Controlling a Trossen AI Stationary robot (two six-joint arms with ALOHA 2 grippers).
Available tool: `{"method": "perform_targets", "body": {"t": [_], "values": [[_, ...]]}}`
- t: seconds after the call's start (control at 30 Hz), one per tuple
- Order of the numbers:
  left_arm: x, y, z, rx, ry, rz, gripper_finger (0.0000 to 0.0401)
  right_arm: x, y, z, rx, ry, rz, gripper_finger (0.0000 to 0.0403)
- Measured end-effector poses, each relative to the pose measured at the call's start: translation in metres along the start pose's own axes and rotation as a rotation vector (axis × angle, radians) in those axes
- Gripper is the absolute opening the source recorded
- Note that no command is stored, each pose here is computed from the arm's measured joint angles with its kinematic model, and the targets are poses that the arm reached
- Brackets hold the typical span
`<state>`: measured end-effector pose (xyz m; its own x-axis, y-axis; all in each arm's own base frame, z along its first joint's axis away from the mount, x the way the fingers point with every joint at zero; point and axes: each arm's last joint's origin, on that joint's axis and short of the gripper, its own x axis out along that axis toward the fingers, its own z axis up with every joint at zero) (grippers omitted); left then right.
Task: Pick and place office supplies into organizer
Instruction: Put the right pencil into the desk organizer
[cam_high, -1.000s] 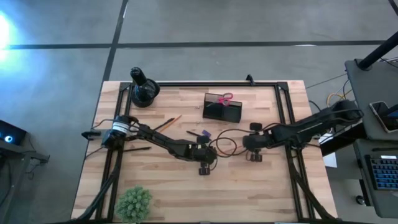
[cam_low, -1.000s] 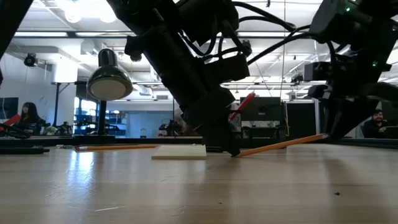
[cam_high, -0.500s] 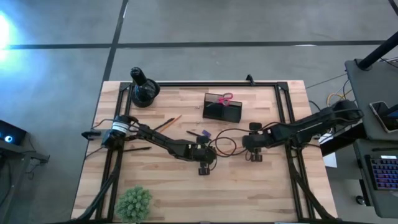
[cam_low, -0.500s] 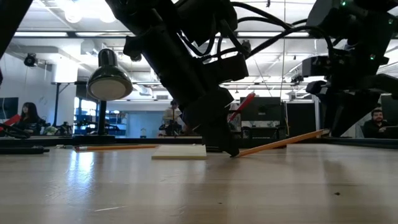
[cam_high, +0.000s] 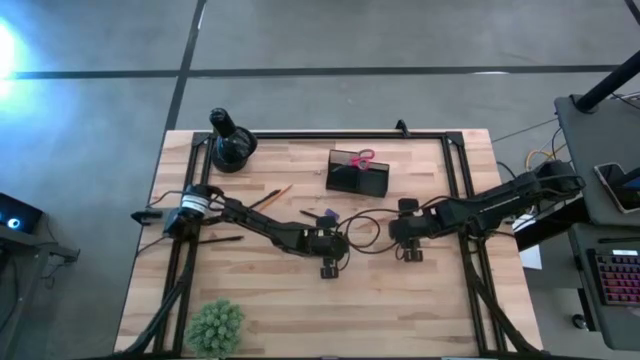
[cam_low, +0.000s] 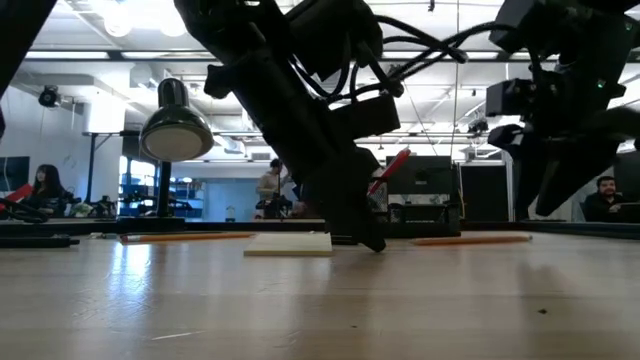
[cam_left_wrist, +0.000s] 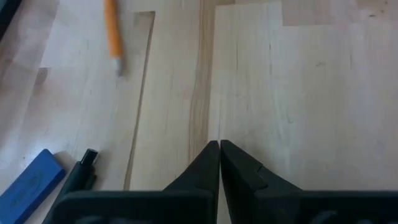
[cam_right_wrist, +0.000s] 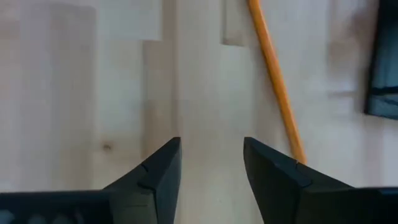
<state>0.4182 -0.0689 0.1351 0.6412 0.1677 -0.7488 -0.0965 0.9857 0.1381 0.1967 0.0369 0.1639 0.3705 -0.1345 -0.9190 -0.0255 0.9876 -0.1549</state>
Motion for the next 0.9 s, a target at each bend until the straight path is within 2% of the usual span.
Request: {"method": "perform_targets", "body": {"t": [0.1,0.17,0.23,0.33,0.5,0.7,0.9], "values": [[0.0,0.001,0.001,-0.002,-0.006,0.002,0.0,0.0,-0.006,-0.005,0.012,0.025,-0.175,0.0165],[0.001,0.004,0.005,-0.014,-0.034,0.007,0.0,-0.002,-0.01,-0.004,0.051,0.011,-0.23,0.0165],[0.001,0.009,0.013,-0.036,-0.074,0.013,0.0,-0.003,-0.015,-0.006,0.126,0.021,-0.222,0.0162],[0.0,0.021,0.026,-0.076,-0.111,0.029,0.0,-0.003,-0.024,-0.013,0.306,0.071,-0.234,0.0152],[0.006,0.062,0.037,-0.223,-0.133,0.091,0.0,-0.008,-0.033,-0.026,0.526,0.088,-0.267,0.0122],[0.021,0.102,0.029,-0.283,-0.093,0.144,0.0,-0.016,-0.034,-0.031,0.614,0.03,-0.263,0.0092],[0.038,0.101,0.02,-0.281,-0.076,0.08,0.0,-0.021,-0.036,-0.031,0.629,-0.005,-0.282,0.0078]]}}
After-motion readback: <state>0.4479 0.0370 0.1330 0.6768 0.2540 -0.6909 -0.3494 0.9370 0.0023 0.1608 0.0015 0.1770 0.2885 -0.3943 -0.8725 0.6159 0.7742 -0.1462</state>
